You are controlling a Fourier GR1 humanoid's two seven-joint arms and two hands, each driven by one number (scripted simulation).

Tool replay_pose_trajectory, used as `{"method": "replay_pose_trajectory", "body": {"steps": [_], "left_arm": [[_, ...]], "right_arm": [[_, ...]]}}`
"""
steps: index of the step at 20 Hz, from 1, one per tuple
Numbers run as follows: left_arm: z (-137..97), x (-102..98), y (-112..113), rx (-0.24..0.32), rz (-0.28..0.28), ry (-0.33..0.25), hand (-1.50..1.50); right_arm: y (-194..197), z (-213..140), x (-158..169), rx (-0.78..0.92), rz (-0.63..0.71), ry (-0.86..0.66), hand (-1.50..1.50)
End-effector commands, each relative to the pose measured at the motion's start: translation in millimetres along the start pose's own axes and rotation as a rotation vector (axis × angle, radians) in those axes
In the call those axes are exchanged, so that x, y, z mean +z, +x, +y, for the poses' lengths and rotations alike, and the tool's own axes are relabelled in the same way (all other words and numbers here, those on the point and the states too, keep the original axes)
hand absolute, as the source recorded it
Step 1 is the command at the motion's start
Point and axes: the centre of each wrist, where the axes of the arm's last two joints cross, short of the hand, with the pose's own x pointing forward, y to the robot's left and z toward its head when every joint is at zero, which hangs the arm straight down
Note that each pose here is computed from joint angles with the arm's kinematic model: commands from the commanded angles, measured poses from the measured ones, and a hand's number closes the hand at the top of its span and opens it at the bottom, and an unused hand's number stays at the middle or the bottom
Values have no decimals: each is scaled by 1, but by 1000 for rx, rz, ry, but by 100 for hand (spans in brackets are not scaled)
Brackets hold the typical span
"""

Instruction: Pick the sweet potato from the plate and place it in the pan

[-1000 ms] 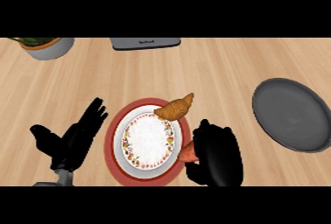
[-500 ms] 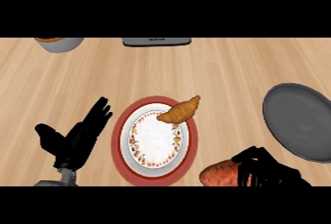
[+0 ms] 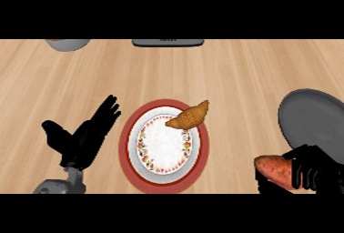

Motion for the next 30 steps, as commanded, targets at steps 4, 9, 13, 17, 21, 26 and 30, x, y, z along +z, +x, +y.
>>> {"method": "replay_pose_trajectory", "body": {"steps": [4,9,13,17,21,26,30], "left_arm": [[-2,-2,6,-9,2,-22,0],[-19,-3,7,-4,0,-19,0],[-2,-11,-6,9,-10,-26,0],[-16,-4,1,-7,7,-34,0],[4,11,2,-13,2,-15,0],[-19,-9,-9,-13,-7,-51,0],[-2,-11,-1,-25,-1,-43,0]], "right_arm": [[-76,15,-52,68,15,-131,150],[-90,26,-94,77,74,-282,150],[-139,23,-128,55,116,-358,150],[-156,22,-173,34,141,-352,150],[-177,42,-180,37,94,-329,150],[-227,9,-183,203,330,-135,-150],[-230,39,-184,152,318,-30,-150]]}}
